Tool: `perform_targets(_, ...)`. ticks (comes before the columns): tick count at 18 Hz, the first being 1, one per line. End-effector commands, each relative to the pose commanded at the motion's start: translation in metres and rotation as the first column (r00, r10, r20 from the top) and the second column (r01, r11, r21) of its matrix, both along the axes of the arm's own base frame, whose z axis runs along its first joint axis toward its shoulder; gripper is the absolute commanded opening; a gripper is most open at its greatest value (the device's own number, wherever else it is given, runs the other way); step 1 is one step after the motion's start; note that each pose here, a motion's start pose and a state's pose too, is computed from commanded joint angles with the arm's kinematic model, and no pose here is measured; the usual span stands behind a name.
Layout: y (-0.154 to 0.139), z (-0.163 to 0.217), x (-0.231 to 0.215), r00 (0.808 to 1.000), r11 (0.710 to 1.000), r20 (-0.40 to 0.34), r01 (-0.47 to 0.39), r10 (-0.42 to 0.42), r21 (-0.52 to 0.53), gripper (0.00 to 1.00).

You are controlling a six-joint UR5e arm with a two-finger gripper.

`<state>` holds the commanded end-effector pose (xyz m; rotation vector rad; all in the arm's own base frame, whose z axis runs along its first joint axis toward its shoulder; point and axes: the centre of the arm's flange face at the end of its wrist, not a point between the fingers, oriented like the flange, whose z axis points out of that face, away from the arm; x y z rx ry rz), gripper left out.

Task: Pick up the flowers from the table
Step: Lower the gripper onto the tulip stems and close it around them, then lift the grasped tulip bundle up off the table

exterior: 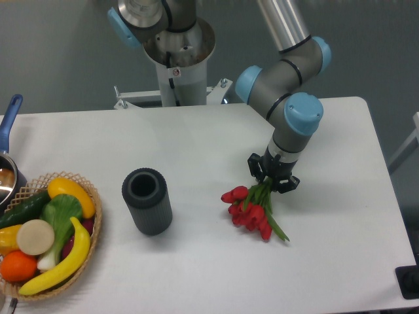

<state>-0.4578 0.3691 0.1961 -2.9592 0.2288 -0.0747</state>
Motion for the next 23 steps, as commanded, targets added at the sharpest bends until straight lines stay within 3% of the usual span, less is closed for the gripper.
perform_targets(6, -0.005, 0.022, -0.003, 0.999, 1.0, -0.031, -0.009, 0.009, 0.021, 0.29)
perform_targets(13, -0.011, 0.102, 0.0, 0.993, 0.984, -0.111, -0.016, 0.036, 0.178, 0.29)
perform_targets(17, -0.021, 0.156, -0.001, 0.989, 0.928, -0.097, -0.068, 0.11, 0.366, 0.29)
perform_targets(23, -0.034, 0.211, 0.001, 0.986, 0.792, -0.007, -0.129, 0.166, 0.596, 0.29)
